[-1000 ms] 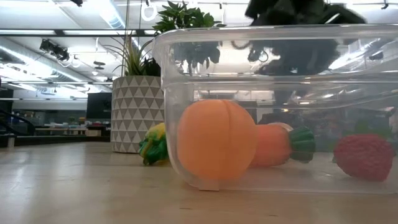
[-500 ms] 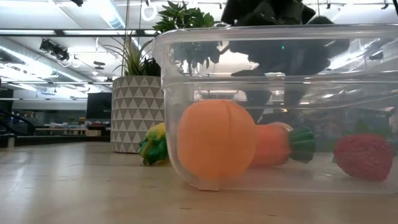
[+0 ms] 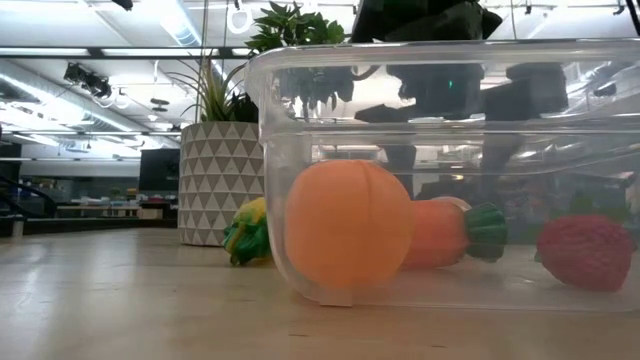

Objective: Pick and placing Produce into tupperware
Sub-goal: Put the peach in the transparent bin

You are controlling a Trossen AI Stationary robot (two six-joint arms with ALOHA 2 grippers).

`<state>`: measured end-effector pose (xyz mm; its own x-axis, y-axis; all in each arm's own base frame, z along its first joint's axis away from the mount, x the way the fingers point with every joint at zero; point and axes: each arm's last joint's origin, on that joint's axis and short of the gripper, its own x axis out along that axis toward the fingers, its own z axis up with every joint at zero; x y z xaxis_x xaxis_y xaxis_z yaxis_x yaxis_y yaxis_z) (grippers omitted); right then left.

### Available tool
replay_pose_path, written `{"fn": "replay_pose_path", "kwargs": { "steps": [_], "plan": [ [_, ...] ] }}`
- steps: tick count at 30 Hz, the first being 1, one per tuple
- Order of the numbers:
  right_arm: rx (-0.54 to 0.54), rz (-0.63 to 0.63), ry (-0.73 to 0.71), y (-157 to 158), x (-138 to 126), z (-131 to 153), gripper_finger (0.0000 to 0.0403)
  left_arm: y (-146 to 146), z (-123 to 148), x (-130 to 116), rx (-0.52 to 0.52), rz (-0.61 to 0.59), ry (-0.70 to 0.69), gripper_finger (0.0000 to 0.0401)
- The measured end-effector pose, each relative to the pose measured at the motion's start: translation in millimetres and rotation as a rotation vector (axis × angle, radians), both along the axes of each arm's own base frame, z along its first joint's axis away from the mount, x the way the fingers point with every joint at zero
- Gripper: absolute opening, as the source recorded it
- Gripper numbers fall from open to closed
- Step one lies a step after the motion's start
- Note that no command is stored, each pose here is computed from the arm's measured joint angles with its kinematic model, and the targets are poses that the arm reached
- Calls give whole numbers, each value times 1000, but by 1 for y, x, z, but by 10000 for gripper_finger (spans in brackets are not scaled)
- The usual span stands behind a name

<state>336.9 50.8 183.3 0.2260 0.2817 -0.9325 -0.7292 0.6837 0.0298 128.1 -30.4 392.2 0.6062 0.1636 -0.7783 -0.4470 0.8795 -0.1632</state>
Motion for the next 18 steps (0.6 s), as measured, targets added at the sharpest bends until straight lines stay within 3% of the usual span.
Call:
{"fn": "replay_pose_path", "kwargs": {
  "steps": [11, 18],
  "plan": [
    [29, 52, -33, 16, 1, 1, 367, 0, 0, 0, -2, 2, 0, 169],
    [19, 58, -22, 19, 5, -13, 366, 0, 0, 0, -3, 2, 0, 169]
  ]
}}
